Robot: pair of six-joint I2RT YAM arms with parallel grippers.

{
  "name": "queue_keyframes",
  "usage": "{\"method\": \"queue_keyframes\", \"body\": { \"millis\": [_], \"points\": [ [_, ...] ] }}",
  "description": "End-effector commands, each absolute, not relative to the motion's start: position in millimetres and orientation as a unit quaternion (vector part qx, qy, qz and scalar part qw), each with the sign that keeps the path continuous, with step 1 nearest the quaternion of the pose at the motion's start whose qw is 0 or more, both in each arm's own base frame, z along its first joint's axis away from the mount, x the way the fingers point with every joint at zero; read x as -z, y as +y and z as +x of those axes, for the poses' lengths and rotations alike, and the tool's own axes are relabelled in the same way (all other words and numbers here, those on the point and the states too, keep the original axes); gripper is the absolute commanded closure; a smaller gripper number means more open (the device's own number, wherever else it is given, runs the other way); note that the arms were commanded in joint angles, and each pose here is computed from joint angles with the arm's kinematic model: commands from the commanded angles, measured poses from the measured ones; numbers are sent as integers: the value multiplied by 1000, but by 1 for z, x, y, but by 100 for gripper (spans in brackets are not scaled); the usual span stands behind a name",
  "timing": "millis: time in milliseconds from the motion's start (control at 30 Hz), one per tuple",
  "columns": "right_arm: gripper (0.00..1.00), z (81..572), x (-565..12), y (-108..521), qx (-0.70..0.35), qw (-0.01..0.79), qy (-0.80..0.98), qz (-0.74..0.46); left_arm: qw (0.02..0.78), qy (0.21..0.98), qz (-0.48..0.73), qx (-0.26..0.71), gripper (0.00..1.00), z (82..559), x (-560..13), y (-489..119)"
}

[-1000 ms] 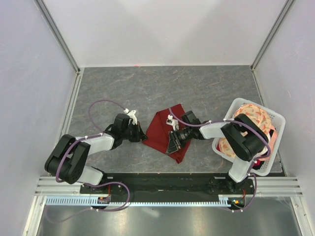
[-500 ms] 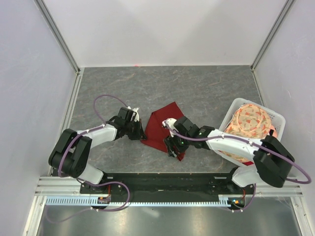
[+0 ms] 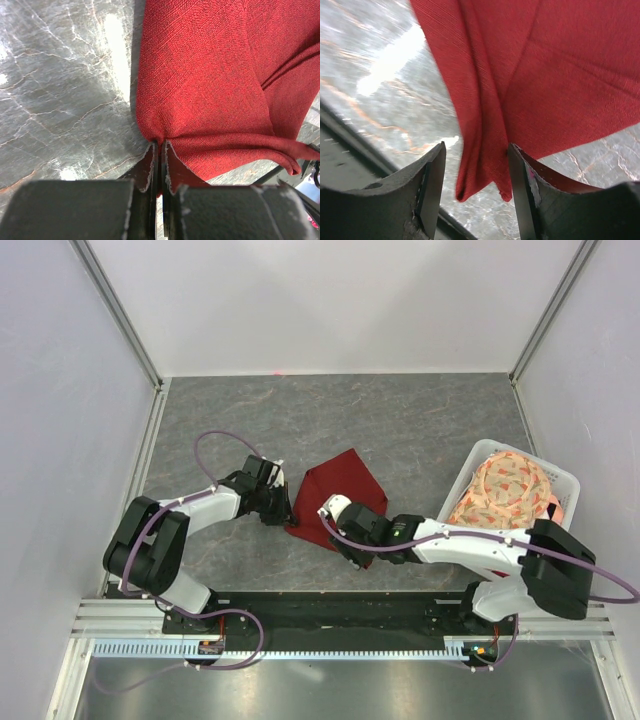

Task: Fold the napkin, place the utensils inside, and roll it up
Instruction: Roll the napkin with the utensil

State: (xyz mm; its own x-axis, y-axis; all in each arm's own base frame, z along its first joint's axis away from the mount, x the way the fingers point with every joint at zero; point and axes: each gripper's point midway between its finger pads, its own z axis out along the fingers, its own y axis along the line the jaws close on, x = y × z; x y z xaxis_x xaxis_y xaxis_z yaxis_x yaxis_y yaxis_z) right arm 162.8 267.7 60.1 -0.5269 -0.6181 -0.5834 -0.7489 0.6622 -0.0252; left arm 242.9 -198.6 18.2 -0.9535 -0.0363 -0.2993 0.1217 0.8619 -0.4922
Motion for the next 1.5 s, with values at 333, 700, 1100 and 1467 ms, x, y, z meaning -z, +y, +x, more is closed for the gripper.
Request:
{"method": "queue_keyframes", "body": {
  "millis": [333,700,1100,1467],
  "points": [
    [69,159,-32,265,-76,234,889,-386,133,960,38,243,98,240,-17,-194],
    [93,139,-30,284,-260,95,883,-378,113,975,43,188,98,244,-8,-179],
    [92,153,-3,260,-306,22,904,-298,100,981,43,164,98,242,0,-172],
    [46,177,-99,279,-288,163,875,-355,95,980,46,171,98,242,0,-175]
  ]
}}
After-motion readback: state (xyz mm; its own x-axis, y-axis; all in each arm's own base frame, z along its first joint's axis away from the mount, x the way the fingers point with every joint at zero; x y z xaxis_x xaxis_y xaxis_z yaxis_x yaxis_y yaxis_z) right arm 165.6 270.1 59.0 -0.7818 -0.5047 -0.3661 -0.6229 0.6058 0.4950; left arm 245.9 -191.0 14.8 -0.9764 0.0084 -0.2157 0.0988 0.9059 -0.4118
